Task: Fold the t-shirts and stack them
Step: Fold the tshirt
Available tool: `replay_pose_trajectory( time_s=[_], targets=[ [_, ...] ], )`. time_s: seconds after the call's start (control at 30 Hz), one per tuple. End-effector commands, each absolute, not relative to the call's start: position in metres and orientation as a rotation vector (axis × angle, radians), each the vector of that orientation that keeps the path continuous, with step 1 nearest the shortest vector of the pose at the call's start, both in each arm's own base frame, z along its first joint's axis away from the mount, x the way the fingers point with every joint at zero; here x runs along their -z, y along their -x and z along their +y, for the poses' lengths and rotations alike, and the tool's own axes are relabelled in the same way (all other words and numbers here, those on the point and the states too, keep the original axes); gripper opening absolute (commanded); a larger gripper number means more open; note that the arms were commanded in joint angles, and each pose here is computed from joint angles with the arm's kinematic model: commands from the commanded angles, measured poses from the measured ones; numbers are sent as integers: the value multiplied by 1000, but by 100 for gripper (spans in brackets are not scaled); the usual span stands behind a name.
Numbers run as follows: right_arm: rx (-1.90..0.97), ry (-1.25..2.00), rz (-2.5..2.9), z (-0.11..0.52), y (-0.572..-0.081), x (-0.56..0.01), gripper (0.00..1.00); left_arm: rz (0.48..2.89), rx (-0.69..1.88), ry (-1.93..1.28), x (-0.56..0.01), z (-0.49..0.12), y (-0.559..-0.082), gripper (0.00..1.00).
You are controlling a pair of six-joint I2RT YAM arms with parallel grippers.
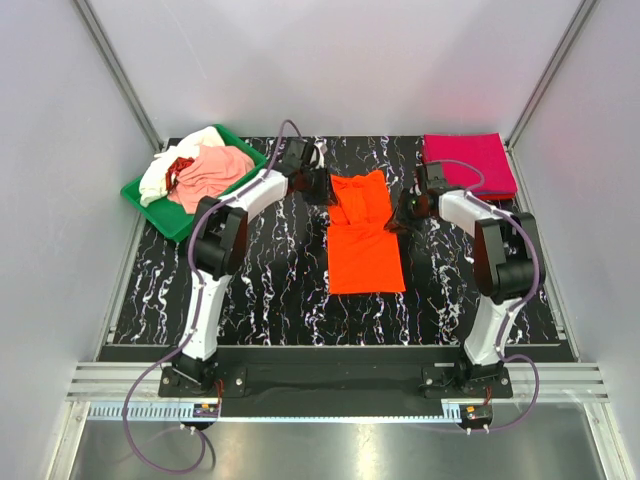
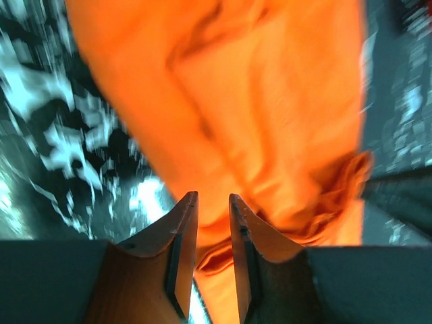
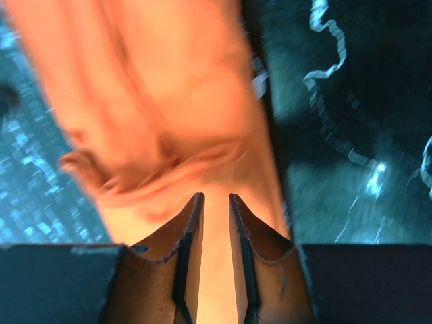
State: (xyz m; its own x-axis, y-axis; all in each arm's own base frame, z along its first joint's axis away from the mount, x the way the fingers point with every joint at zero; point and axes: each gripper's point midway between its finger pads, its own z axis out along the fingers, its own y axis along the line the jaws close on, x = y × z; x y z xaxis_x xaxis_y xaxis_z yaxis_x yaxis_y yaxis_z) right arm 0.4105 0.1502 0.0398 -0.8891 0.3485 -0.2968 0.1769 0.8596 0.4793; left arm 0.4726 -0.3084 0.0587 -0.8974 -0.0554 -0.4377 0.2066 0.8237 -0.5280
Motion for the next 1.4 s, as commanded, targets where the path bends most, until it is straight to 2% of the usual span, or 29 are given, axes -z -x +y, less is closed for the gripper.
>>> replay_pose_trajectory(
  time_s=[0.0,0.17,0.2,0.27,0.47,0.53,0.73,0.97,1.17,1.37],
  targets=[
    [-763,-379,2576,162,-402,-85,28,2427,893,-147,-102,-313,-502,29],
    [-833,-353,2588,177,-370,-95,27,2430,882,-150,-112,-306,-488,31],
    [-837,-349,2615,179,-358,-88,27,2409,885,-146,-129,-302,-483,31],
    [-910,-301,2609,187,-347,-95,26,2453,870,-122,-122,-297,-461,31],
    [-1056,-199,2642,195,-299,-91,14,2462,955,-295,-140,-328,-353,33],
    [-1077,-209,2661,194,-284,-85,12,2498,1001,-343,-129,-335,-312,33],
    [-1039,-263,2721,185,-258,-49,7,2524,1115,-411,-89,-357,-248,33],
    [-914,-332,2791,171,-249,-14,4,2701,910,-363,-23,-335,-236,31],
    [-1001,-312,2709,180,-258,-46,5,2699,739,-330,-34,-314,-244,31],
    [-1170,-190,2591,205,-294,-85,8,2643,739,-327,-59,-316,-252,32]
  ],
)
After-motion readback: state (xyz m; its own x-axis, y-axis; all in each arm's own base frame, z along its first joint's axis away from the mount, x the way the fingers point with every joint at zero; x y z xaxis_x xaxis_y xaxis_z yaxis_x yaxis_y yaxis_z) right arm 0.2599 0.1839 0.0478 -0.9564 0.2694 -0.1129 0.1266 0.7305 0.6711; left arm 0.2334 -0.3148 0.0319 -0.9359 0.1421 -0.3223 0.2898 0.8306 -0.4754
